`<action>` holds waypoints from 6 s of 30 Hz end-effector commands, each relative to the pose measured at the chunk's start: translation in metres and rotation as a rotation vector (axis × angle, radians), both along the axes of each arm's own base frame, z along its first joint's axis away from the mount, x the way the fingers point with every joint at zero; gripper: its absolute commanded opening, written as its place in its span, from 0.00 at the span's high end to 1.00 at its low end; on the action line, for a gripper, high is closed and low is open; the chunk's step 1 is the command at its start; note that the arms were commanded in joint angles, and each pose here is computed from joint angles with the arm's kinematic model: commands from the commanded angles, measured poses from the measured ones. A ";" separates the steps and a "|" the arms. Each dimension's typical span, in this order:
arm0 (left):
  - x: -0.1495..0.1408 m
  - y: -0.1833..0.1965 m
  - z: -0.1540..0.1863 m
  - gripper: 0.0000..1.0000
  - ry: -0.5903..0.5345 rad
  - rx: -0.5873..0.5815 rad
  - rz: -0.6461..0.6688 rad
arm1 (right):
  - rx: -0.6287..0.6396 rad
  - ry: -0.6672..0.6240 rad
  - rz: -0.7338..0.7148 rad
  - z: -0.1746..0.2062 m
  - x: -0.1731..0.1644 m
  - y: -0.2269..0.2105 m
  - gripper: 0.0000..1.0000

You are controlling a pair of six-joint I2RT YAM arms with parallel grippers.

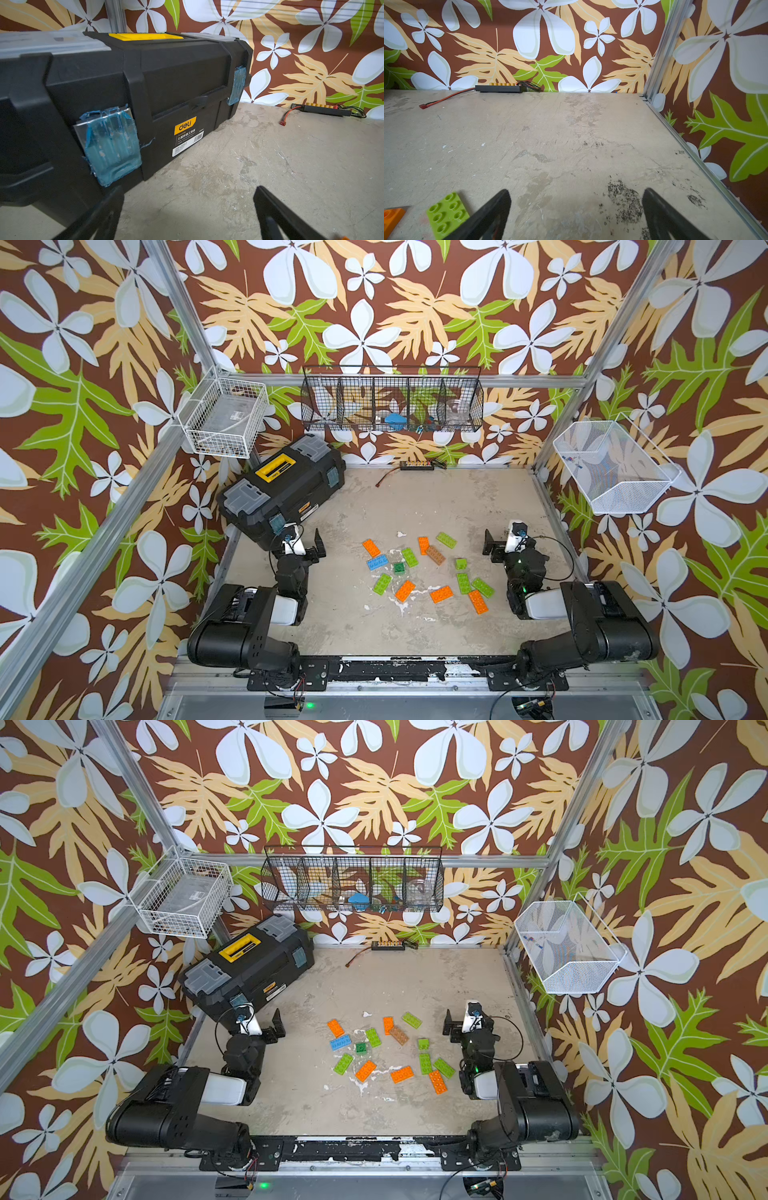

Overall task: Assemble a small pinwheel with lego
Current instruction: Adjust the lego brick at the center of the board, then assemble the lego brick at the center of the board.

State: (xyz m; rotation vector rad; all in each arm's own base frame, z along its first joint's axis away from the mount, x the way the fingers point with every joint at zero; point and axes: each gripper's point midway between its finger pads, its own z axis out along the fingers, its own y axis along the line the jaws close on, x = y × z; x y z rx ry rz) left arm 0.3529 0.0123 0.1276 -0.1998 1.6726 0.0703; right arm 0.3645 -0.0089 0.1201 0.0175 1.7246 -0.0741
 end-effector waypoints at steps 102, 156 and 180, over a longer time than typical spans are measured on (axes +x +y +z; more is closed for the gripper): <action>-0.103 -0.169 -0.018 0.05 0.623 -0.595 -0.313 | 0.058 1.107 0.063 -0.092 -0.142 0.306 0.21; -0.111 -0.211 -0.033 0.01 0.714 -0.541 -0.461 | 0.046 1.228 0.135 -0.103 -0.191 0.270 0.60; -0.107 -0.270 0.000 0.03 0.663 -0.392 -0.673 | 0.377 1.059 -0.197 -0.068 -0.150 0.197 0.17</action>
